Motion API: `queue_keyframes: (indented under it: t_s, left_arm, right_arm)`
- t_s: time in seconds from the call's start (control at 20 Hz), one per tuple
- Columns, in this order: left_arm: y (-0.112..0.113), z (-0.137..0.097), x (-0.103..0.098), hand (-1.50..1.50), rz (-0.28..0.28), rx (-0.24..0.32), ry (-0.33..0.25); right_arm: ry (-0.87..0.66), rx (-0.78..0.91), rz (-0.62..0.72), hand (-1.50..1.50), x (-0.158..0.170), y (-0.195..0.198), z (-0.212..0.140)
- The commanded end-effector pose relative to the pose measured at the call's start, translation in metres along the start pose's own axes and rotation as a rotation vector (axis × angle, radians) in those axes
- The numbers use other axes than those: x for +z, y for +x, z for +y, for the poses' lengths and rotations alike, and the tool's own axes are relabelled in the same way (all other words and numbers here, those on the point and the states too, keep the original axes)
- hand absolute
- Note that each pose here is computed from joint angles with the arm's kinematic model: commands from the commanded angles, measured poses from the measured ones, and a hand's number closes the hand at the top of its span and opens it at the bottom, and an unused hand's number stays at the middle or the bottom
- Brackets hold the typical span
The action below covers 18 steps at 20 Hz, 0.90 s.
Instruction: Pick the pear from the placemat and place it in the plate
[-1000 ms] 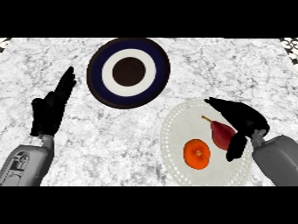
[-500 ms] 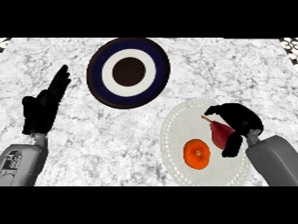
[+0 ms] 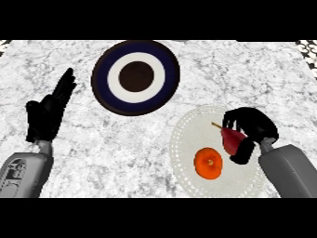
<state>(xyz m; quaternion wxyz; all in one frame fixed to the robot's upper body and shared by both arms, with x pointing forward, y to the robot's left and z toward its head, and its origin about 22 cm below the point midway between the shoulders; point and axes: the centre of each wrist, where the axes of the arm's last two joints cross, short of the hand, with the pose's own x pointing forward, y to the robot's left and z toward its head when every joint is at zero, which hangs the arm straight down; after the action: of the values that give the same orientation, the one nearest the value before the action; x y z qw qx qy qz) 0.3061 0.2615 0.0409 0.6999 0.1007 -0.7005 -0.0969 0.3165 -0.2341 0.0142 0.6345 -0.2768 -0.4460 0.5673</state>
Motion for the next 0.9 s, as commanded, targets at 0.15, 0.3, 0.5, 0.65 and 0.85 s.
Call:
queue_keyframes:
  t_s: [0.15,0.3,0.5,0.65,0.85]
  left_arm:
    - [-0.007,0.009,0.009,0.00,-0.010,0.005,-0.012]
    - [-0.005,-0.005,0.013,0.00,0.002,0.001,-0.006]
    - [0.001,0.000,0.014,0.00,0.014,0.003,-0.001]
    - [0.010,-0.001,0.004,0.00,-0.009,-0.012,-0.011]
    - [0.008,-0.005,-0.005,0.00,0.007,0.001,-0.006]
  right_arm:
    - [-0.137,-0.270,0.354,1.50,-0.002,0.005,0.041]
    - [-0.269,-0.278,0.358,1.50,0.006,0.012,0.020]
    - [-0.558,-0.329,0.265,1.50,0.016,0.025,-0.009]
    - [-0.744,-0.307,0.162,1.50,0.022,0.039,-0.023]
    - [-0.837,-0.322,0.008,1.50,0.039,0.058,-0.046]
